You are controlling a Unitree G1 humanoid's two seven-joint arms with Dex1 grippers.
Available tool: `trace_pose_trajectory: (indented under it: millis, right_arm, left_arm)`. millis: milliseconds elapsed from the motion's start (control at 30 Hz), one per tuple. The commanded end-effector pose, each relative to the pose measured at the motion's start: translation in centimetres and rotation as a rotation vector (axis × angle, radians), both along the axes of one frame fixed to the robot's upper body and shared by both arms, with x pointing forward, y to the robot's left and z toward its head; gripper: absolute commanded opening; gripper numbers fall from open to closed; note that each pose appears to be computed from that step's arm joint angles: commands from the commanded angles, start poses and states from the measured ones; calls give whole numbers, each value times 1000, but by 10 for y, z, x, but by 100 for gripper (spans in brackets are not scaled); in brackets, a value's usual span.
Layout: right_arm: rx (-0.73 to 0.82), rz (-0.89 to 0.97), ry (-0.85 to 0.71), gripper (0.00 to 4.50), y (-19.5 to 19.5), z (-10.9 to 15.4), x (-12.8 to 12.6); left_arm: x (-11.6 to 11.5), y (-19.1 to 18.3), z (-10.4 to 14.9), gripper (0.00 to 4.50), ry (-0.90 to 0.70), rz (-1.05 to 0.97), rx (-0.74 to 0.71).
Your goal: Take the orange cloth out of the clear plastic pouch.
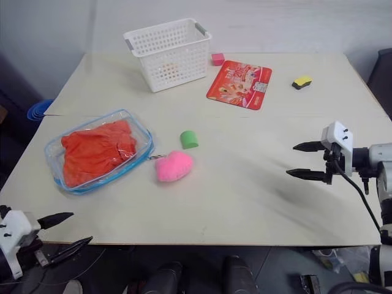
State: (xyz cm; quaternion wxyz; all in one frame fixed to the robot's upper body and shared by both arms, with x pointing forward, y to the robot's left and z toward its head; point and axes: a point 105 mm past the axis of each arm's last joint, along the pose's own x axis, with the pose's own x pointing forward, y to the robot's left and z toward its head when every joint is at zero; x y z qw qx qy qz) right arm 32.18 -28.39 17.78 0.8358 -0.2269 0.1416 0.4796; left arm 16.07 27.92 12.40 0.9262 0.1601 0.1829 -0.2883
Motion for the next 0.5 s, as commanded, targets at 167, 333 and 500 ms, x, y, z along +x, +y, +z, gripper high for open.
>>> trace_pose_trajectory:
  millis: [167, 333, 500]
  right_arm:
    - [-4, 0, -34, 448, -2, 9, -1]
    - [-9, -9, -36, 448, -2, 4, -1]
    - [-4, -15, -38, 448, -2, 4, 0]
  left_arm:
    - [13, 7, 12, 450, -77, 53, 48]
    - [12, 3, 10, 450, -66, 42, 32]
    - [11, 1, 8, 450, -46, 39, 5]
